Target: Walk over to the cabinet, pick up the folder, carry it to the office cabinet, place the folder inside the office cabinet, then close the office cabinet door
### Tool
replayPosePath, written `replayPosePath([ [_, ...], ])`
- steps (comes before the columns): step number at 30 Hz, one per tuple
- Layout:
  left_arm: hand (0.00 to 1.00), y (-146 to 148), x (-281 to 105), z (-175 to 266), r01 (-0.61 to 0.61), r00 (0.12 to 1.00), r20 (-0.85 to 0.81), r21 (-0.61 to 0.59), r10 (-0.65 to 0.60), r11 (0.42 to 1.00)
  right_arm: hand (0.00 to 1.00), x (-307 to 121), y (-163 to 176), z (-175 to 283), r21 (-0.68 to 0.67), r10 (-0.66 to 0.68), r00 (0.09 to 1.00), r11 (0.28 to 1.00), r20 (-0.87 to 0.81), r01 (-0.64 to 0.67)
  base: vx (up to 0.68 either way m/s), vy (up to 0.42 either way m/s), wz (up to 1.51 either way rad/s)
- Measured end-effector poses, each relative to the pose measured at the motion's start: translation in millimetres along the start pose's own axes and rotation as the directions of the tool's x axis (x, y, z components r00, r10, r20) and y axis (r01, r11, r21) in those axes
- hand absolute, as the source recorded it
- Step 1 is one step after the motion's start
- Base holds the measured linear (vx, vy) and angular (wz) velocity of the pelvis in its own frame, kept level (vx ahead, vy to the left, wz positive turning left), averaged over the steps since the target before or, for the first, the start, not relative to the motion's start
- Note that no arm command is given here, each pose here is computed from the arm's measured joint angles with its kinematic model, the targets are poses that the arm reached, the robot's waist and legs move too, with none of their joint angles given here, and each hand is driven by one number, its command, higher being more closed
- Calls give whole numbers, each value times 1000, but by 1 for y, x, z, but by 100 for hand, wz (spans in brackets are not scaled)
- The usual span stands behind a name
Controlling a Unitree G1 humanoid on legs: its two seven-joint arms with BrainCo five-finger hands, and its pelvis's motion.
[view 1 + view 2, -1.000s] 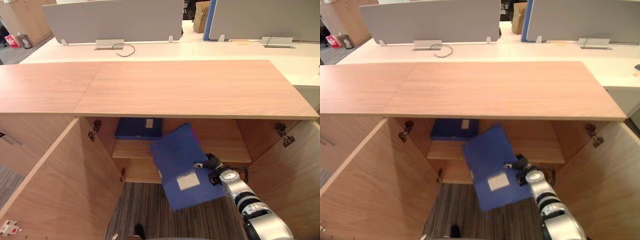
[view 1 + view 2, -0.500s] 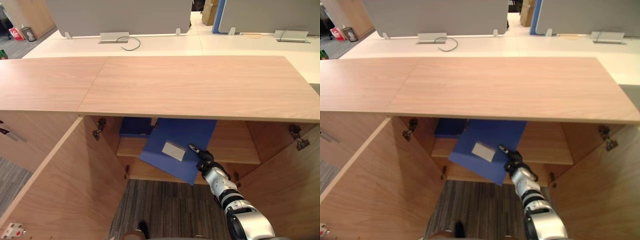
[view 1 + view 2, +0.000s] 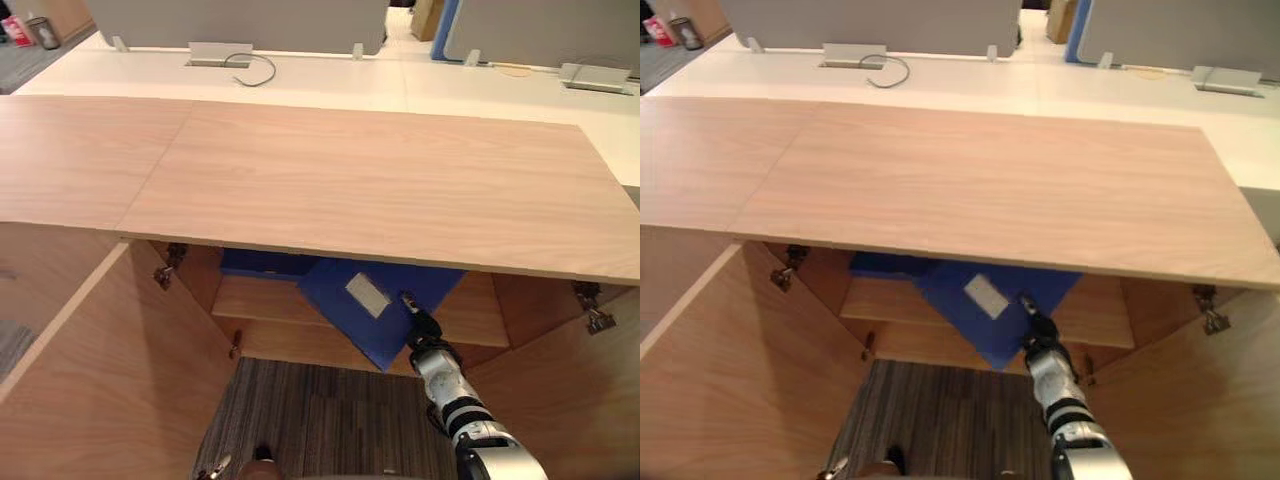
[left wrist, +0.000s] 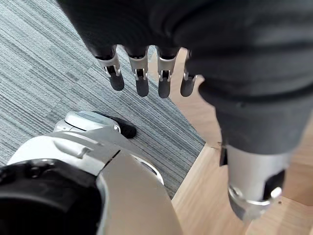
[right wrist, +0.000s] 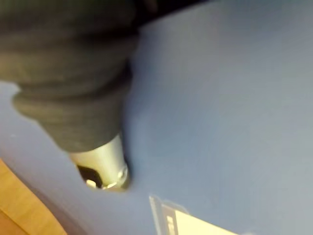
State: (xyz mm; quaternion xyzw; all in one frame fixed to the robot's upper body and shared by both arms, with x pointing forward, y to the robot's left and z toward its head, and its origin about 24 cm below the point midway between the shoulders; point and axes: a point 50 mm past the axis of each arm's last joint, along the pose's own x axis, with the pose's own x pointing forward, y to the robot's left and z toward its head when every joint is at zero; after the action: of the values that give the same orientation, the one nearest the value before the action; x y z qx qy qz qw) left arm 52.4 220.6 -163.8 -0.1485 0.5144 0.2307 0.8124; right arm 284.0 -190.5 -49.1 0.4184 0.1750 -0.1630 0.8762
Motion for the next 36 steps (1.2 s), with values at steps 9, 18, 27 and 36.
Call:
replayPosePath([
  [9, 0, -22, 6, 31, 25, 994, 110, 9, -26, 1000, 100, 2, 76, 119, 469, -18, 875, 850, 485, -242, -122, -118, 37],
  [18, 0, -34, 5, 35, 62, 989, 136, -10, -60, 998, 100, -10, 126, 214, 576, -55, 799, 723, 599, -382, -184, 51, 24],
  [27, 0, -53, 4, 51, 124, 974, 181, 73, -135, 990, 100, -10, 170, 258, 442, 9, 833, 844, 553, -302, -51, 25, 9],
  [36, 0, -67, -2, 66, 194, 946, 234, 147, -224, 970, 0, -16, 169, 281, 264, -46, 821, 956, 569, -129, 8, -23, 6],
])
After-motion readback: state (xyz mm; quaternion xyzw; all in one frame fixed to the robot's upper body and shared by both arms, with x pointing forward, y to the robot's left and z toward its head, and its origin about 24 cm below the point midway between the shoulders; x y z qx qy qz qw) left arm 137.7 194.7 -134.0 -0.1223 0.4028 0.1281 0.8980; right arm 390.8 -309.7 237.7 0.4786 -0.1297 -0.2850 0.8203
